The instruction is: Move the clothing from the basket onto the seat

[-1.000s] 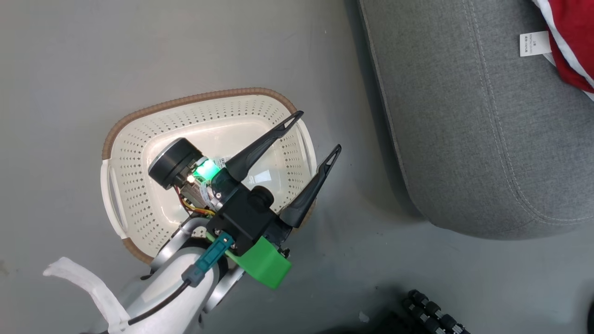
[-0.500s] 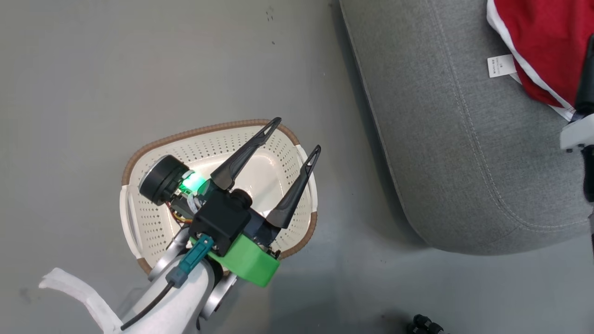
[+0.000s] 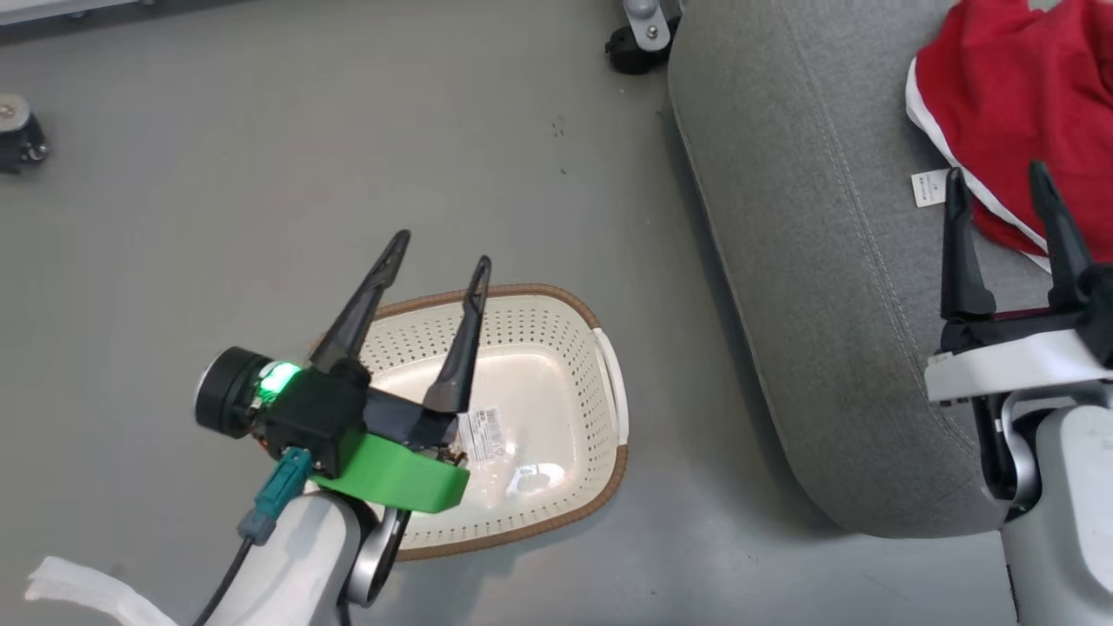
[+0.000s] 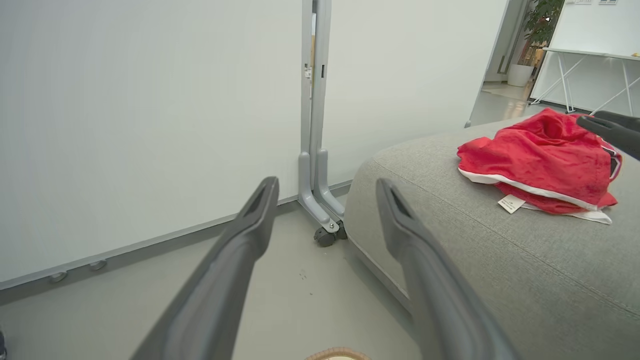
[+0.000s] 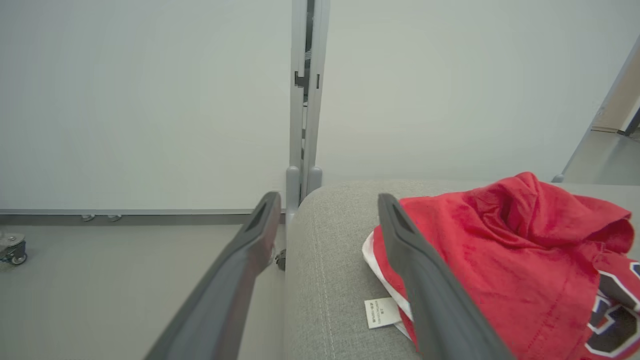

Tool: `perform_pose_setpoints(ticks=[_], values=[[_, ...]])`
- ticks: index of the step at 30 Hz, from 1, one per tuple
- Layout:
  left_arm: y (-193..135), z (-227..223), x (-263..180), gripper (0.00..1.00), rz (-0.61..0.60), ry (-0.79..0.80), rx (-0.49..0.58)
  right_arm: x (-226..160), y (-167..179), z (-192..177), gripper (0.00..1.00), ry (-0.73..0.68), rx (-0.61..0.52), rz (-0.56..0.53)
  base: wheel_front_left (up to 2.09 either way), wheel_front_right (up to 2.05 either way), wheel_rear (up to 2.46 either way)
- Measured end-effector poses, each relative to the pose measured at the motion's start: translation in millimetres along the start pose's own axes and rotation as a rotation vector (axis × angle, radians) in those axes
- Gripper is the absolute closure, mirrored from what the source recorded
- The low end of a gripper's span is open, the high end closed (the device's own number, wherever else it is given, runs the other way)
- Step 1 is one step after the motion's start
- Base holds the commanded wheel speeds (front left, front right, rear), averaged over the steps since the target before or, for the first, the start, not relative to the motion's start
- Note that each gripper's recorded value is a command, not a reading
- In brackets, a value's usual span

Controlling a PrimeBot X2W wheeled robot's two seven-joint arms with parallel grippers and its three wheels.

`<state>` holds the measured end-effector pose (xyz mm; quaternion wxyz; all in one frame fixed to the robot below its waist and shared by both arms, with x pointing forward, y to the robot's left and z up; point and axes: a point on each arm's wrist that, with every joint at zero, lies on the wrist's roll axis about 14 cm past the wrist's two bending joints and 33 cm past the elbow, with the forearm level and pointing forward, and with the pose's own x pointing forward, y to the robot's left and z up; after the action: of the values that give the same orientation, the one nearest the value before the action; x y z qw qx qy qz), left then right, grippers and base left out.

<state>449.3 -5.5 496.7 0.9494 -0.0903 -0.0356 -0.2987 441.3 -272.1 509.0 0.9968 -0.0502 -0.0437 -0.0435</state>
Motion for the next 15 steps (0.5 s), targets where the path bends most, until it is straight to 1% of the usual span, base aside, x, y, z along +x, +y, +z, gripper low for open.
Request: perform_pose_setpoints(ticks=[8, 15], values=[[56, 12, -35, 0.00, 0.218, 0.004, 0.050, -11, 55, 11, 0.00, -0.022, 0.048, 0.116, 0.00, 0.00, 0.00], [90, 27, -74, 0.00, 0.375, -0.008, 0.062, -27, 83, 17, 0.00, -0.013, 0.087, 0.168, 0.00, 0.00, 0.00]])
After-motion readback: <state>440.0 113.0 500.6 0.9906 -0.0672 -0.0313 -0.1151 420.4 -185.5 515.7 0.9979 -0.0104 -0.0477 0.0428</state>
